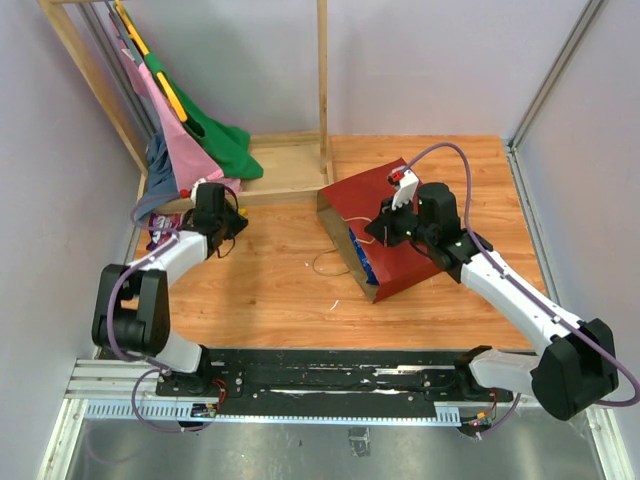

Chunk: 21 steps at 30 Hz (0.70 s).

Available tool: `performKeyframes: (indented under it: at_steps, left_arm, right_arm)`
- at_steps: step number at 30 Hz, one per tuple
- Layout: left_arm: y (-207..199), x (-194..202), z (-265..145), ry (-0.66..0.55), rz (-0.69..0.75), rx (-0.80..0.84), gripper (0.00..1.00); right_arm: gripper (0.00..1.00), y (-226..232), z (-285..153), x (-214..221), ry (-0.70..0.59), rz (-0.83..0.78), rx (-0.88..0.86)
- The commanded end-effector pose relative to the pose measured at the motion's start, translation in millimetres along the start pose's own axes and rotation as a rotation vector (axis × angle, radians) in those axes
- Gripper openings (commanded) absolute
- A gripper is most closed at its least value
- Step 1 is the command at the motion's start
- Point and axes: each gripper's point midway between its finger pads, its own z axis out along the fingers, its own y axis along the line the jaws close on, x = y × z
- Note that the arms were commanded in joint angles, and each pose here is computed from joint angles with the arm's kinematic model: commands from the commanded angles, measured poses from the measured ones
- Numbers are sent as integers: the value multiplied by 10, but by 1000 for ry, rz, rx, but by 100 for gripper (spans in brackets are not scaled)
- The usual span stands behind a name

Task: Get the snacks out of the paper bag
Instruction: Place the snack at the center of the board.

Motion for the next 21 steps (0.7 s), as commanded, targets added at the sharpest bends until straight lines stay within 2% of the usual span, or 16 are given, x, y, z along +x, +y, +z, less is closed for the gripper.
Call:
performKeyframes:
  at_steps: [1,2,3,4,5,9,12,14,18,21]
  left_arm:
    - [-899,168,-417,17,185,464,31]
    - [-993,224,-472,21,228,489,41]
    - [-1102,303,-525,31,275,514,64]
    - [-1200,344,-567,37,313,533,81]
    - [-1282,406,-603,48,349,563,85]
    - [-1601,668,-816,114,445,817,91]
    - [-1798,858,-1138,117,549,1110,92]
    - [-1889,997,-1416,159,628,1301,92]
    - [-1944,1150,-1672,244,776,1474,92]
    - [-1932,1194,-1804,255,878,1544,92]
  right_arm:
    - [1,-36,21,1,-7,0,1]
    - [1,-37,23,-3,-8,0,1]
    - [1,-40,25,-3,-7,1,3]
    - [1,-40,26,-9,-9,3,3]
    - [1,-41,26,-11,-10,3,4]
    - [1,-41,26,-32,-14,6,7]
    - [1,-38,34,-36,-17,10,5]
    - [1,-60,38,-33,-11,9,16]
    - [1,-215,46,-29,0,25,106]
    - [1,-321,52,-31,9,30,166]
